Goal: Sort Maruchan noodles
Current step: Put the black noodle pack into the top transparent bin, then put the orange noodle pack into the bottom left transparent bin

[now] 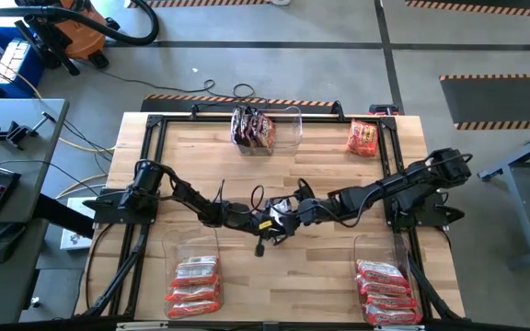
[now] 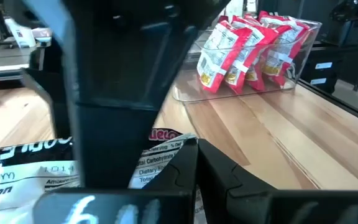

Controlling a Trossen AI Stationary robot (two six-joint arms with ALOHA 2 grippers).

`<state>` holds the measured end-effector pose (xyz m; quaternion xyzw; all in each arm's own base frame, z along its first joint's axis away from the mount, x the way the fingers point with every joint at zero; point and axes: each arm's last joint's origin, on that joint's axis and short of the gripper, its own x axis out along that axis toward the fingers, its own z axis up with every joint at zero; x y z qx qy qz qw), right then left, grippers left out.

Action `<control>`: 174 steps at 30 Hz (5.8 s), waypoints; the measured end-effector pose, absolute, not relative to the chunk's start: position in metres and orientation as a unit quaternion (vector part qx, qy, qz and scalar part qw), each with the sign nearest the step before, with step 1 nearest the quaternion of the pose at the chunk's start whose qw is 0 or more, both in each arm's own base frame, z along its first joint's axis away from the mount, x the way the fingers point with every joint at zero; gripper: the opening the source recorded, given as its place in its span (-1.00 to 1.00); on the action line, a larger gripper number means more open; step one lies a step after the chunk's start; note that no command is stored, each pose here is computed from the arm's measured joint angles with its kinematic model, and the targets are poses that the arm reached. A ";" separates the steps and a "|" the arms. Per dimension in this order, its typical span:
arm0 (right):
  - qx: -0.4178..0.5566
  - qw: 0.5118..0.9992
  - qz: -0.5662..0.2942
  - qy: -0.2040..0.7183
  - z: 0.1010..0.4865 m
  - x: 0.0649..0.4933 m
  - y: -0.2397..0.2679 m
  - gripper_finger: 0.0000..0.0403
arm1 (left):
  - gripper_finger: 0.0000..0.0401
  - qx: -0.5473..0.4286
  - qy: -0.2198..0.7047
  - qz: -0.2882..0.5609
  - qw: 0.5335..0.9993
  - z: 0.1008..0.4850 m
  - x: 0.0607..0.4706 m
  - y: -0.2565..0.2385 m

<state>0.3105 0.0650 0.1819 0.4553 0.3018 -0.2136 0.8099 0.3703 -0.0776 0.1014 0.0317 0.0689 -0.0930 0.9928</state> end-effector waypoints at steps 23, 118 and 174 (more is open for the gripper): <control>0.418 0.828 -0.151 0.342 0.152 0.330 0.061 -0.36 | -0.90 0.058 0.079 -0.111 0.989 0.101 0.370 -0.083; 0.379 0.667 -0.483 0.422 0.220 0.415 -0.249 -0.61 | -0.66 0.134 0.078 0.026 0.988 0.184 0.225 -0.033; 0.065 0.806 -0.356 0.468 0.268 0.453 -0.195 -0.95 | -0.66 0.130 0.079 0.027 0.988 0.184 0.225 -0.033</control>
